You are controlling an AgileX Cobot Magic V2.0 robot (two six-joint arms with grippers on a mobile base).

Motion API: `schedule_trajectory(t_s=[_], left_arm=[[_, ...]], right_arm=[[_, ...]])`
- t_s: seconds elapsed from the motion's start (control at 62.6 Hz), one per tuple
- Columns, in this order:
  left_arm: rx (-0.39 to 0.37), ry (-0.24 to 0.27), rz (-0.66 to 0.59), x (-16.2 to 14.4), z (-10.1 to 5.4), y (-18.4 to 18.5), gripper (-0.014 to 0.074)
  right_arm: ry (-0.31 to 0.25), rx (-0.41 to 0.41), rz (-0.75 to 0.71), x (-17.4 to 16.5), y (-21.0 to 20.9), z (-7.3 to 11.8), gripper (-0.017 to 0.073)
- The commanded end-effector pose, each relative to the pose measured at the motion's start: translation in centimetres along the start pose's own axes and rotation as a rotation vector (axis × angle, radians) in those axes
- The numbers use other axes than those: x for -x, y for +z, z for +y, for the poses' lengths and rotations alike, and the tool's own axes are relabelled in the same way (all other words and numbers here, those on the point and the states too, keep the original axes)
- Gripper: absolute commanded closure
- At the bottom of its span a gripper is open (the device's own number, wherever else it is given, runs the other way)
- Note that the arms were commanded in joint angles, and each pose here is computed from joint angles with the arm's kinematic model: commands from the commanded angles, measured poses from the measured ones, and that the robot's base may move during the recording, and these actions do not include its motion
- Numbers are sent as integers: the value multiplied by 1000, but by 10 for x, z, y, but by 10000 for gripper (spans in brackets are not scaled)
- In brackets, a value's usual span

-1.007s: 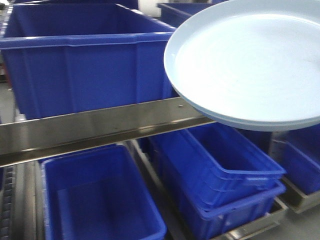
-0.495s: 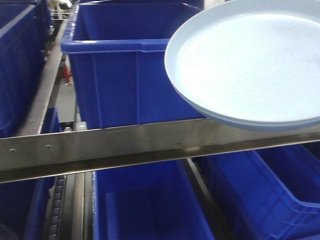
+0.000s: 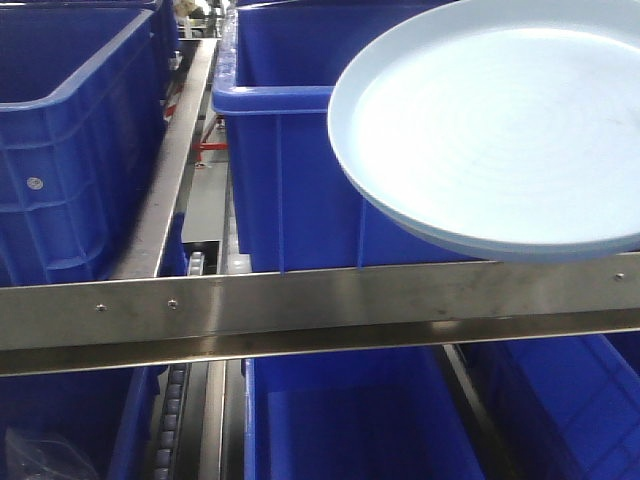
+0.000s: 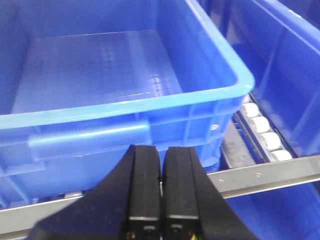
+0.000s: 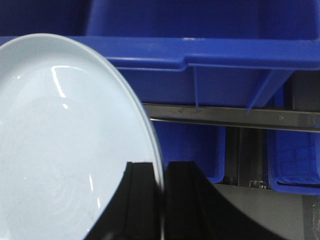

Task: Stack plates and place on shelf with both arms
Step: 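Drive up to the shelf rack, holding plates above the shelf rail, then lower the plate stack with the right gripper into the blue crate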

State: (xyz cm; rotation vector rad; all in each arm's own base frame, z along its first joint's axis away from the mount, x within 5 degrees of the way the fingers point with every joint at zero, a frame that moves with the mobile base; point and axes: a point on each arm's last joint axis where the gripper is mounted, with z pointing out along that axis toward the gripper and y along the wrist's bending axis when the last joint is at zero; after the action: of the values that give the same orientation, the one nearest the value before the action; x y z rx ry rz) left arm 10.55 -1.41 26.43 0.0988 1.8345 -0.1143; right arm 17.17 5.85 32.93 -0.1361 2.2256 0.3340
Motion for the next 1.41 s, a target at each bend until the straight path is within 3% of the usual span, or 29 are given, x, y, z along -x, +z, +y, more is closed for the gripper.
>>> schedule_trajectory(t_s=[0.0,0.735,0.959,1.39], left_arm=[[5,-2,-112,18,0,-3,506],[5,-2,-112,18,0,-3,507],[5,-2,-112,18,0,-3,507],[5,-2,-112,18,0,-3,507]], right_arm=[[-1,22,-125,15,-10,3,512],[-1,22,-125,15,-10,3,512],[-1,35,-224,24,-11,4,512],[-1,35,-222,24,-11,4,512]])
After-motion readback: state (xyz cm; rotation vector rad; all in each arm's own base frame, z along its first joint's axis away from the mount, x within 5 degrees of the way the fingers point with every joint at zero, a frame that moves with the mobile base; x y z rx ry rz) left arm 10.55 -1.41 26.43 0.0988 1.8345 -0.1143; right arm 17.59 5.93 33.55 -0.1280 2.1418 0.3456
